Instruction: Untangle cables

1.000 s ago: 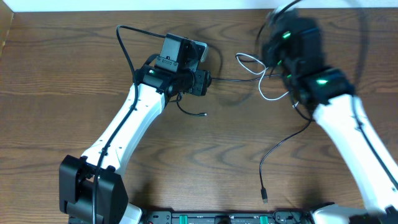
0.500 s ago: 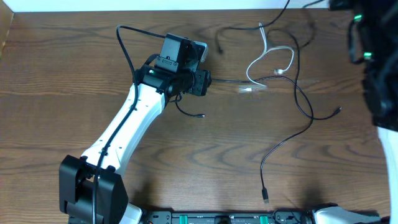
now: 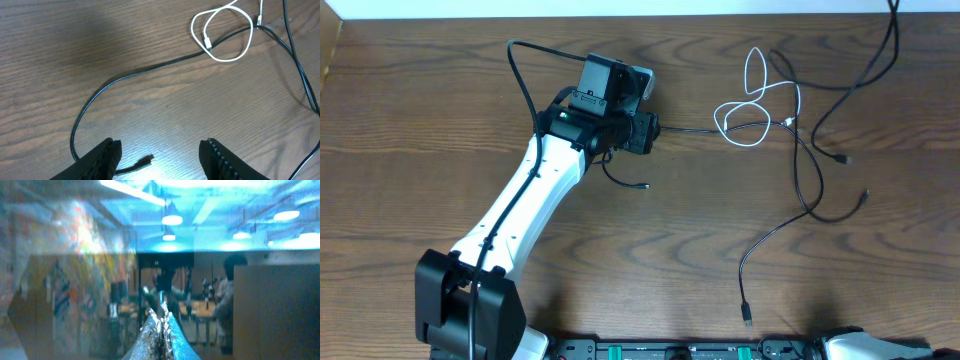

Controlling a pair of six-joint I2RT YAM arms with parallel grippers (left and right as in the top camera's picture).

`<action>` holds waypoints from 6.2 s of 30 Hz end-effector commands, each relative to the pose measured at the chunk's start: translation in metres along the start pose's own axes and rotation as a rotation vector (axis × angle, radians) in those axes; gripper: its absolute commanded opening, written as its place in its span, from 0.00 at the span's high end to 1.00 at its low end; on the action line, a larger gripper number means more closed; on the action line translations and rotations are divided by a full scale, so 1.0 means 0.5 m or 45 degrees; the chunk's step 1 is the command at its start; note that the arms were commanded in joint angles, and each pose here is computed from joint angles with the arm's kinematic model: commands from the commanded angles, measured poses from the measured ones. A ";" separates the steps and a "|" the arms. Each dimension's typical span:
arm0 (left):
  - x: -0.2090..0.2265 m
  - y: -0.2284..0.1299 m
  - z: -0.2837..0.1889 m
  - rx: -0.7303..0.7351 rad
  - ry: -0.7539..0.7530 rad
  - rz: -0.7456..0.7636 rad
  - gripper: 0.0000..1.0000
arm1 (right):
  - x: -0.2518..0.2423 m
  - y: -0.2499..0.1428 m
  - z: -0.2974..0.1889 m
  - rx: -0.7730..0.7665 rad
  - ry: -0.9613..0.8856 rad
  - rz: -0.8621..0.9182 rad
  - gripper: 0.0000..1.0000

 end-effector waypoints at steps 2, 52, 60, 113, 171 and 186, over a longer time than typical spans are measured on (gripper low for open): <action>0.002 -0.005 0.005 0.014 0.014 0.027 0.45 | 0.002 0.061 -0.027 -0.102 -0.004 -0.062 0.99; 0.001 -0.017 0.008 0.048 0.009 0.022 0.44 | -0.559 -0.158 -0.146 0.607 -1.494 -0.008 0.99; 0.001 -0.017 0.008 0.048 0.009 0.023 0.44 | -0.607 -0.341 -0.158 1.116 -1.476 0.250 0.98; 0.001 -0.019 0.008 0.053 0.008 0.021 0.44 | -0.678 -0.899 -0.307 1.843 -0.882 0.425 0.01; 0.006 -0.037 0.038 0.120 -0.003 0.003 0.43 | -0.662 -1.061 -0.418 1.690 -1.110 0.202 0.99; 0.007 -0.033 0.039 0.108 -0.001 0.006 0.43 | -0.813 -0.956 -0.448 1.495 -1.379 0.275 0.99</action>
Point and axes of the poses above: each gripper's point midway between its finger pads, its own z axis out along the fingers, its own x axis along the line the jaws close on, y = z × x, the point moved 6 cm from there along -z, back along the fingers, and after that the axes turned 13 degrees about z, right-handed, at the moved point
